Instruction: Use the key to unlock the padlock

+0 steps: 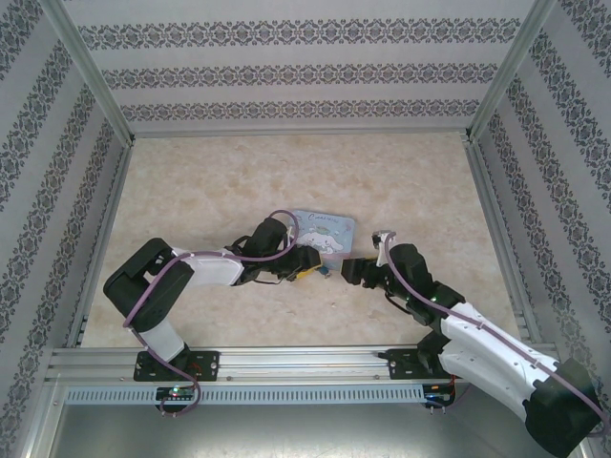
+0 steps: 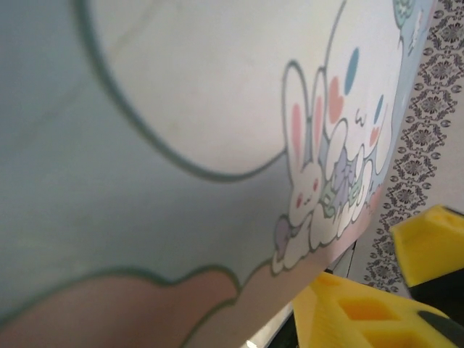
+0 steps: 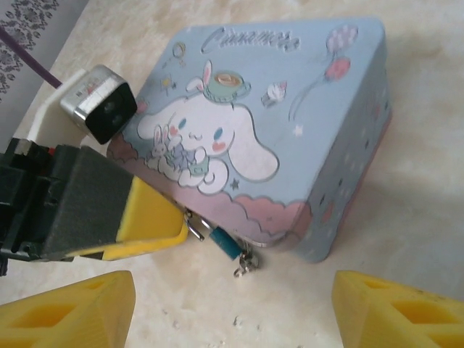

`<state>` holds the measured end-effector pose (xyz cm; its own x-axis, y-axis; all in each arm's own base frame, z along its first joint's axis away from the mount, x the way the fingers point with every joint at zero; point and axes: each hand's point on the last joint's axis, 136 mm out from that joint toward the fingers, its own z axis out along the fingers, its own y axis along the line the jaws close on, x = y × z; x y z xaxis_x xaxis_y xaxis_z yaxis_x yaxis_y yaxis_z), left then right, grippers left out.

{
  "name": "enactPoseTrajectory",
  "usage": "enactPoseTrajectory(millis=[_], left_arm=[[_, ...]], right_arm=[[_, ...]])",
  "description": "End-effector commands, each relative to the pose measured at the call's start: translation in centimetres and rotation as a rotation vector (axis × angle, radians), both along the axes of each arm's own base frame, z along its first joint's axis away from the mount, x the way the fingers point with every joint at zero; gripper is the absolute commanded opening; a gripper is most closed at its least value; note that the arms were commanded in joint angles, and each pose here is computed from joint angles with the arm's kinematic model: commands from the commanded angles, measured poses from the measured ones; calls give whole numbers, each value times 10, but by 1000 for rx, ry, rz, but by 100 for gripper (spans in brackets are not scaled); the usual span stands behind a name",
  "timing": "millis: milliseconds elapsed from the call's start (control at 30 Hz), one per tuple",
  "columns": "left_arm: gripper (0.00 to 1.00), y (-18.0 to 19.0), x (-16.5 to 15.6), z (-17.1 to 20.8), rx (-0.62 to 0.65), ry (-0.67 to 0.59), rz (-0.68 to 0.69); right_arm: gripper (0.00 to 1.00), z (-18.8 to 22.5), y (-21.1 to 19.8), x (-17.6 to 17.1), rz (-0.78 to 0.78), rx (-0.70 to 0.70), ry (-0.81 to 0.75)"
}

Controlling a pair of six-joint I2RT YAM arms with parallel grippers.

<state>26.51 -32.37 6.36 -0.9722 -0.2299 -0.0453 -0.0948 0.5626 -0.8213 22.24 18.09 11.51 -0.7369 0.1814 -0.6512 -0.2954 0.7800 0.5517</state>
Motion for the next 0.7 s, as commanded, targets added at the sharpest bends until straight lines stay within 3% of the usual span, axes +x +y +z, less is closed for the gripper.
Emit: enactPoseTrajectory(millis=[0,400,667], left_arm=[[56,-1,3,10,-3,-39,-9],[74,27,0,52,51,-161,49],[86,54,21,73,153,-258,82]], right_arm=[[73,0,9,-2,-12,105,79],[73,-5,47,-5,70,174,162],[73,-4,64,12,66,195,168]])
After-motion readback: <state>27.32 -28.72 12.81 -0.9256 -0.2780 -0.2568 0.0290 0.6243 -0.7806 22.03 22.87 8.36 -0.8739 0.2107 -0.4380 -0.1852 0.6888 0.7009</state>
